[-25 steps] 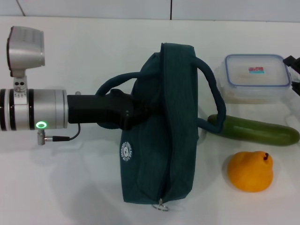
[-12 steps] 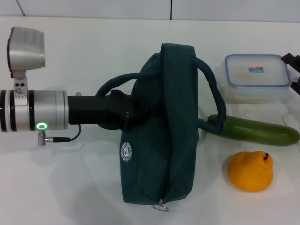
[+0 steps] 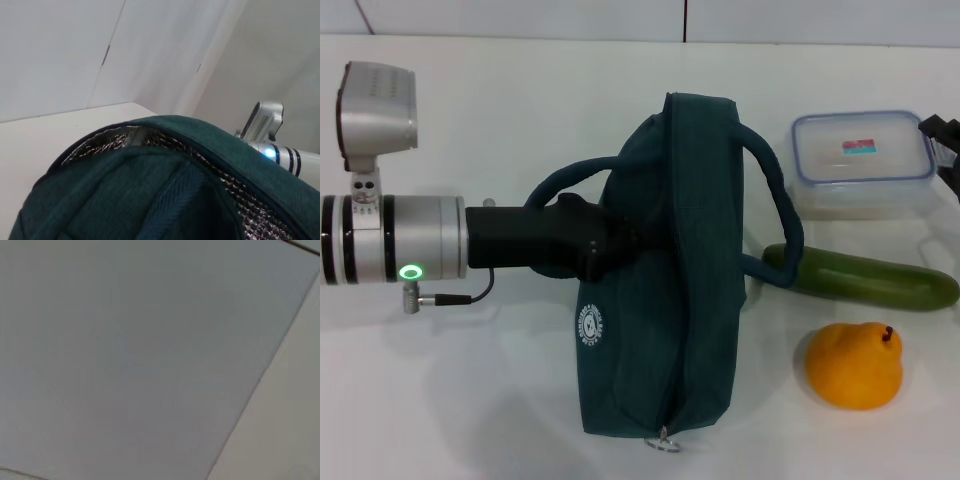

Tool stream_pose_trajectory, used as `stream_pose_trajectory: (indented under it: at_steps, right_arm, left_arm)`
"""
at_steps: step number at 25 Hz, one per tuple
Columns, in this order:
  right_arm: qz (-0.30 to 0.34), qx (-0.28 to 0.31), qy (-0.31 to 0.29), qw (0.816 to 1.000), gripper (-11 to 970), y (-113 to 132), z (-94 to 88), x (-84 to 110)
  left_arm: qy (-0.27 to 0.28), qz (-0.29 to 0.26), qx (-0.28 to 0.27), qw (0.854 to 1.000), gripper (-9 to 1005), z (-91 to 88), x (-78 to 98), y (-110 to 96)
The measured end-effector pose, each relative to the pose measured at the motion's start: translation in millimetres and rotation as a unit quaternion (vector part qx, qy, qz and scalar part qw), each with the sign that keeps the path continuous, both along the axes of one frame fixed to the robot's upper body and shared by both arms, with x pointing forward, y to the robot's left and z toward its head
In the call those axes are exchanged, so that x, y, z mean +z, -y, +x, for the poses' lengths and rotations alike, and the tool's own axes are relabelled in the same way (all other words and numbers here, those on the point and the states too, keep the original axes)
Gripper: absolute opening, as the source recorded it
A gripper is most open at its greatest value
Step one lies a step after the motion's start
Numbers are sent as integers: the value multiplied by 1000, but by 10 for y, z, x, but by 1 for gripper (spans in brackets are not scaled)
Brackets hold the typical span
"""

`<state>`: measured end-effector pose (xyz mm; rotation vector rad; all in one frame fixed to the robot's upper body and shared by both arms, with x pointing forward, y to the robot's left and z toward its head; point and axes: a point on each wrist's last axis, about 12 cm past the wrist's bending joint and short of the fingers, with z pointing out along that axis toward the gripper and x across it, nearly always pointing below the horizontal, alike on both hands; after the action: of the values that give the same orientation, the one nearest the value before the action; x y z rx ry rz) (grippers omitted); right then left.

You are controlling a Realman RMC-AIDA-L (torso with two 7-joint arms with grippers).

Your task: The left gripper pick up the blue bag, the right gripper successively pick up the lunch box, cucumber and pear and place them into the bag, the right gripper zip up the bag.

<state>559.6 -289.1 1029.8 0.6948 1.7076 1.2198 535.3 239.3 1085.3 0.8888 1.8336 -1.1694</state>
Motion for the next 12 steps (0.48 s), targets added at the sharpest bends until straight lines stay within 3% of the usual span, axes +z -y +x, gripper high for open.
stream_pose_trajectory:
  at_steps: [7,12]
  right_arm:
    - [-8,-1,29,1000,270,9,-55,18]
    - [-29,-2,28,999,196,4,-59,-11]
  left_arm:
    - [0,-1,-1,1000,42,-2,3,-1]
    - [7,-5,2,1000,42,13,33,-13]
